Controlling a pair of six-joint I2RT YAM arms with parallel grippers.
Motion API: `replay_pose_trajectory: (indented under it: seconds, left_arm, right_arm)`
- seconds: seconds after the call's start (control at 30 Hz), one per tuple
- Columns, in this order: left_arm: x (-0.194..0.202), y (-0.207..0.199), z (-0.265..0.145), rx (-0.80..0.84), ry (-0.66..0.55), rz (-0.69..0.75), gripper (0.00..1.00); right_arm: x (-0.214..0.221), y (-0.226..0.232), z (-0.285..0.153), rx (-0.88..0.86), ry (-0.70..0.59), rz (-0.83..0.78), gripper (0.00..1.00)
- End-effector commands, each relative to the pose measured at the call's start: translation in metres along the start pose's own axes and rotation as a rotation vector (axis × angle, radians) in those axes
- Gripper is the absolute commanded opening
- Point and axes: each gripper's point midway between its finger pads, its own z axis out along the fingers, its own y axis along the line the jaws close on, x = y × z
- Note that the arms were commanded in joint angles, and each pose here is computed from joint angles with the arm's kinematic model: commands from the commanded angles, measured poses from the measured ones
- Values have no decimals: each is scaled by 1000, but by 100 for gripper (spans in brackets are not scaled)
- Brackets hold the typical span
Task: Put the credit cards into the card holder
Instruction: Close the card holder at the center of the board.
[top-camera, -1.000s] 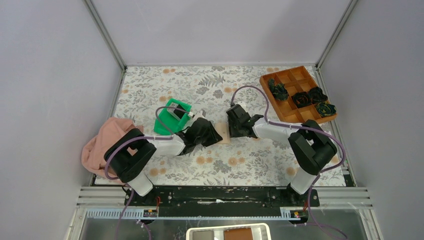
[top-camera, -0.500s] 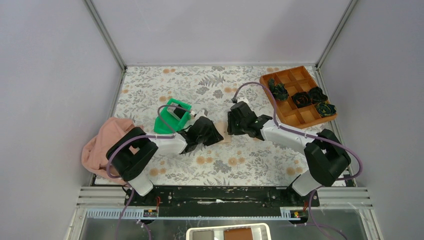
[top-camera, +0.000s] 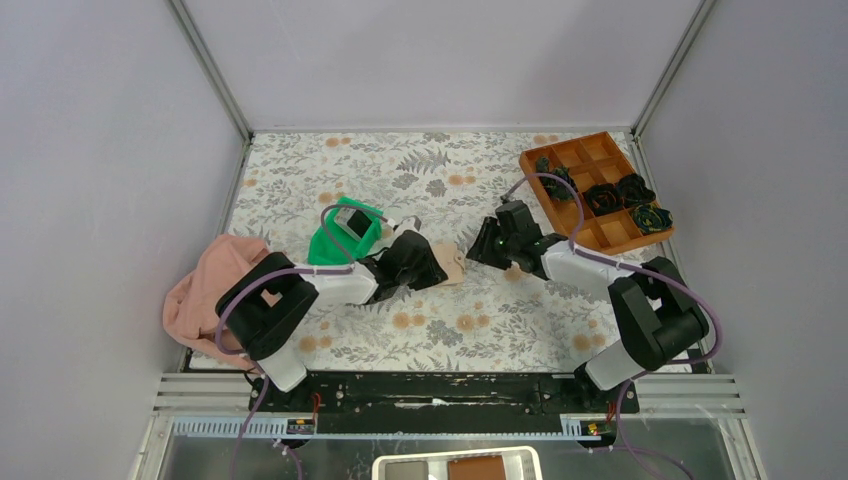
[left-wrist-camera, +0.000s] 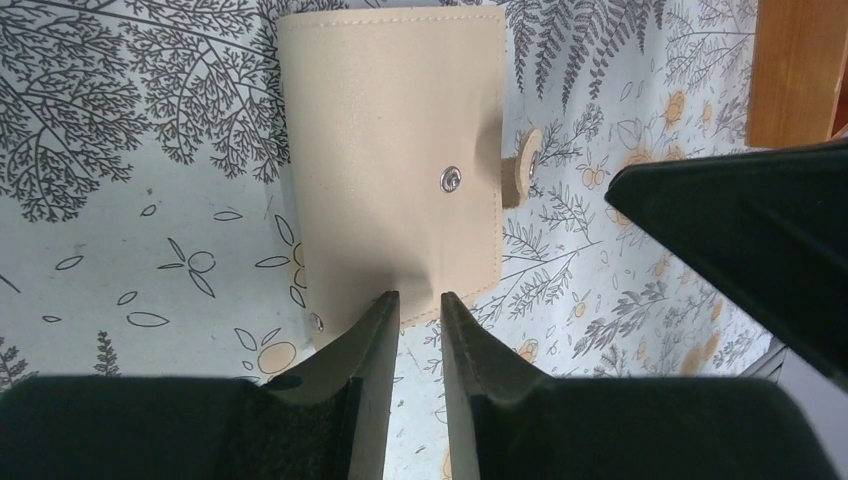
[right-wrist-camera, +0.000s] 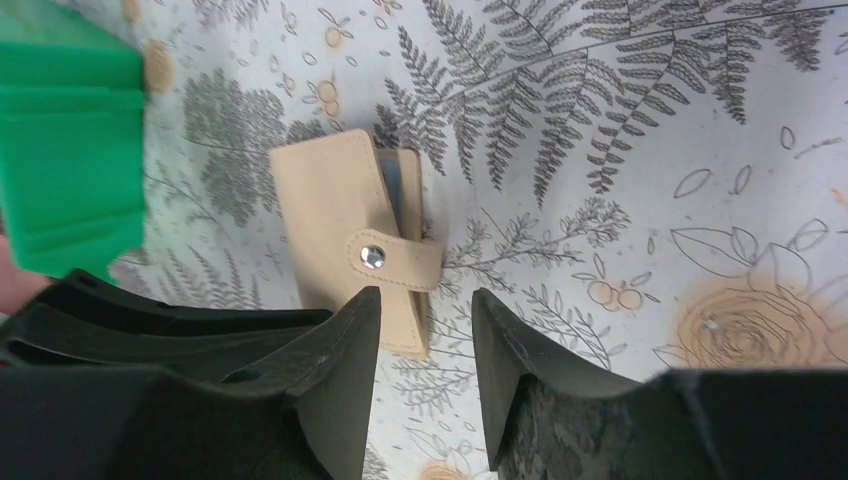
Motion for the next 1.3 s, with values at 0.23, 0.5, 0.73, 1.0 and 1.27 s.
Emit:
replay_pose_trajectory:
  seconds: [0.23, 0.5, 0.73, 1.0, 1.27]
  left_arm:
    - [25, 48, -4, -168, 96, 109, 28]
    - [29, 55, -7, -190, 116, 126, 27]
    - [26, 56, -14, -196, 105, 134, 26]
    - [4, 34, -32, -156, 32, 140, 30]
    - [-16, 15, -41, -117, -44, 114, 45]
  right_arm:
    - [3, 25, 11, -204, 62, 204, 50]
    - [10, 14, 21, -218, 81, 284, 51]
    - [12, 12, 22, -244, 76, 330, 52]
    - [10, 12, 15, -269, 65, 350, 52]
    - [12, 12, 15, -284, 83, 365, 52]
